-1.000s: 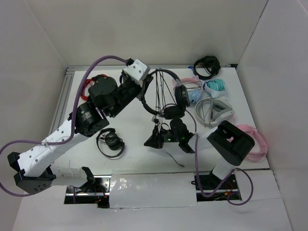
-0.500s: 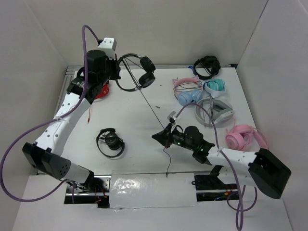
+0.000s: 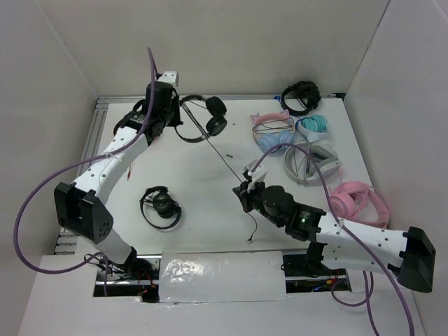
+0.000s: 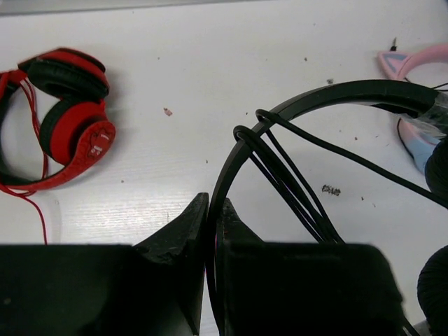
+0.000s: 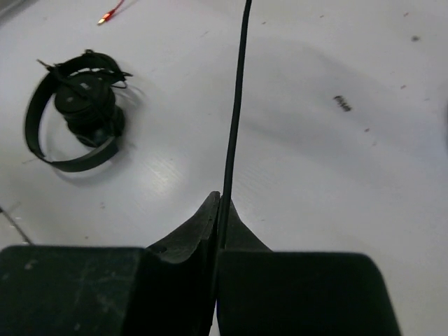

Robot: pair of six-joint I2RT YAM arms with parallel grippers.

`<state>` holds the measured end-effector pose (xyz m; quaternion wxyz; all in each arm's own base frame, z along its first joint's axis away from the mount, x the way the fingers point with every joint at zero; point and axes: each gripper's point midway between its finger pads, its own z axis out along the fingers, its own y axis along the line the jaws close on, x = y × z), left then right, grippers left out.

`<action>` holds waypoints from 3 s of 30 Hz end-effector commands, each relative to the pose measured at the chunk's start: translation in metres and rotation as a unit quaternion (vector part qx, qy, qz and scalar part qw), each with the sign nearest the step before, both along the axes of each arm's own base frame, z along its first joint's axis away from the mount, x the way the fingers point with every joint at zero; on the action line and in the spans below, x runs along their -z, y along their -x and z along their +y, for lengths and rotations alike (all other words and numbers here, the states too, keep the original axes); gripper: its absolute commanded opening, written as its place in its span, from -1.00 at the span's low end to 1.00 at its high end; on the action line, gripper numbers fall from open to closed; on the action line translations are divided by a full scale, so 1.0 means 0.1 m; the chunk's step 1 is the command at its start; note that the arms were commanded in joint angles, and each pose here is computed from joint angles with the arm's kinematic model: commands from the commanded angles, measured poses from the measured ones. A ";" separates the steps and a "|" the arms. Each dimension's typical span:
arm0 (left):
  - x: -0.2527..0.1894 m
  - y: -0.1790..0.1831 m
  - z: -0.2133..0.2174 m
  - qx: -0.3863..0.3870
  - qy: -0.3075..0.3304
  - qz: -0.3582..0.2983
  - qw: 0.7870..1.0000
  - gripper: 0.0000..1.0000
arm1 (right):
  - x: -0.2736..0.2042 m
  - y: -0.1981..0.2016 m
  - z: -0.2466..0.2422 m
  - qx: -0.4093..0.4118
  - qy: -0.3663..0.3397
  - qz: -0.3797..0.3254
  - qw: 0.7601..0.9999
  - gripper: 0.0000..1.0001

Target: Wrap the headphones

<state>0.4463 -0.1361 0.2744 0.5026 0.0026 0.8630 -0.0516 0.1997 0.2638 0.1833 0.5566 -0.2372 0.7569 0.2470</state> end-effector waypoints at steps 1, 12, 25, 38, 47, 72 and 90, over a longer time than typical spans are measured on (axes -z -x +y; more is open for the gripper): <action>0.04 -0.15 -0.05 -0.028 0.025 -0.025 0.999 -1.00 | -0.18 -0.14 -0.19 0.020 0.088 -0.071 0.993 -1.00; 1.02 0.20 -0.77 0.100 -0.058 0.037 0.993 -1.00 | -0.76 -0.53 -0.17 -0.039 0.210 -0.178 0.961 -1.00; 0.89 1.37 -1.72 0.418 -0.004 -0.052 0.907 -1.00 | -0.79 -1.18 -0.26 0.011 0.212 -0.209 0.955 -0.67; 0.56 1.96 -1.94 0.482 0.012 -0.105 0.870 -1.00 | -0.61 -1.40 -0.31 -0.002 0.139 -0.161 0.977 -0.82; 0.26 2.25 -1.92 0.517 0.030 -0.146 0.843 -1.00 | -0.48 -1.15 -0.13 -0.138 0.118 -0.153 0.971 -0.60; -1.01 2.30 -1.84 0.474 0.102 -0.209 0.849 -1.00 | 0.00 -0.71 0.53 -0.292 0.006 -0.098 0.951 -0.14; -1.43 2.37 -1.71 0.459 0.120 -0.235 0.848 -1.00 | -0.17 -0.52 0.70 -0.296 -0.065 -0.110 0.947 0.04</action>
